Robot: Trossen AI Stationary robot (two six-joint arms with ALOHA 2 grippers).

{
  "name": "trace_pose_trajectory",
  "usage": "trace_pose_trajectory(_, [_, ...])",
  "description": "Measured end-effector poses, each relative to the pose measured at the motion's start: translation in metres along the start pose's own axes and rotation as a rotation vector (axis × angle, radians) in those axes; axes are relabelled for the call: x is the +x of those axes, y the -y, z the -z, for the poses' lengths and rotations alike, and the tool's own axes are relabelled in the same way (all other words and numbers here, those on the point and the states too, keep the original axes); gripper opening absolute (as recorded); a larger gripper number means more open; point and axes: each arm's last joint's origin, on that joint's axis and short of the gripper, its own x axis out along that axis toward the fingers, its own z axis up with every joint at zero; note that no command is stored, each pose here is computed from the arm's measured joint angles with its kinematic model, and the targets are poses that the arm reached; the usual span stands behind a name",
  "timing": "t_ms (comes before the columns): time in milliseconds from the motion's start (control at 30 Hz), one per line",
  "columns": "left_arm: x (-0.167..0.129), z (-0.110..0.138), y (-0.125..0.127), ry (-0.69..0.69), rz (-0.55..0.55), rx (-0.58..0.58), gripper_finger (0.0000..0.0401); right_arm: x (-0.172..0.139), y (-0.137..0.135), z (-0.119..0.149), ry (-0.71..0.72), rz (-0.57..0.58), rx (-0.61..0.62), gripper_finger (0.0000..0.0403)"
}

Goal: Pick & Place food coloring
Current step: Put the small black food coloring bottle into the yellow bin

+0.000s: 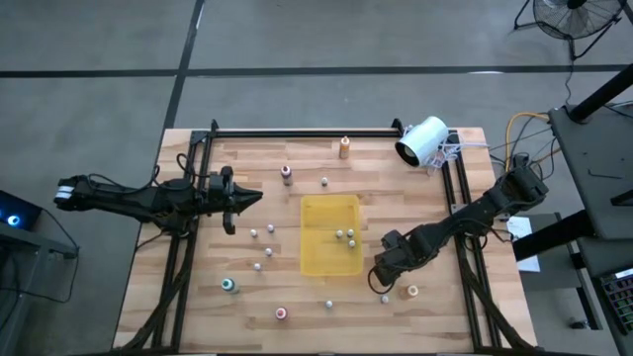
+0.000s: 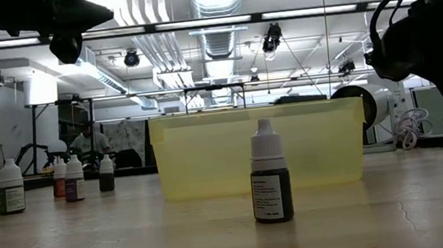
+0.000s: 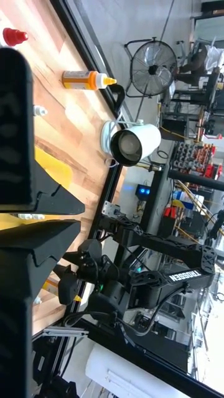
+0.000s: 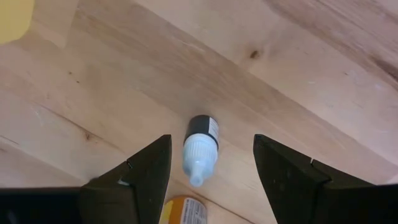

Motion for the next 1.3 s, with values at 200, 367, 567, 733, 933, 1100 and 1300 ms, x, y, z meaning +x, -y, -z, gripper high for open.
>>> trace_pose_trajectory(200, [0.0,0.0,0.0,0.0,0.0,0.0,0.0,0.0,0.0,0.0002,-0.008,0.0,0.005,0.0219])
trace_pose_trajectory(367, [0.0,0.0001,0.0,0.0,0.0,0.0,0.0,-0.0028,-0.0034,0.0004,-0.01,-0.017,0.006,0.0219])
trace_pose_trajectory(567, [0.0,-0.0001,0.0,0.0,0.0,0.0,0.0,-0.0037,-0.0046,0.0003,-0.009,-0.025,0.005,0.0219])
trace_pose_trajectory(733, [0.0,0.0001,0.0,0.0,0.0,0.0,0.0,-0.0023,-0.0032,0.0003,-0.009,-0.019,0.006,0.0217])
trace_pose_trajectory(933, [0.0,0.0,0.0,0.0,-0.001,0.0,0.0,-0.0014,-0.0022,0.0,-0.008,-0.015,0.008,0.0179])
trace_pose_trajectory(1100, [0.0,0.0,0.0,-0.001,0.0,0.0,0.0,-0.0013,-0.0021,-0.0001,-0.003,-0.014,0.007,0.0136])
trace_pose_trajectory(1300, [0.0,0.0001,0.0,-0.001,-0.001,0.0,0.0,-0.0005,-0.001,0.0,-0.002,-0.009,0.007,0.0088])
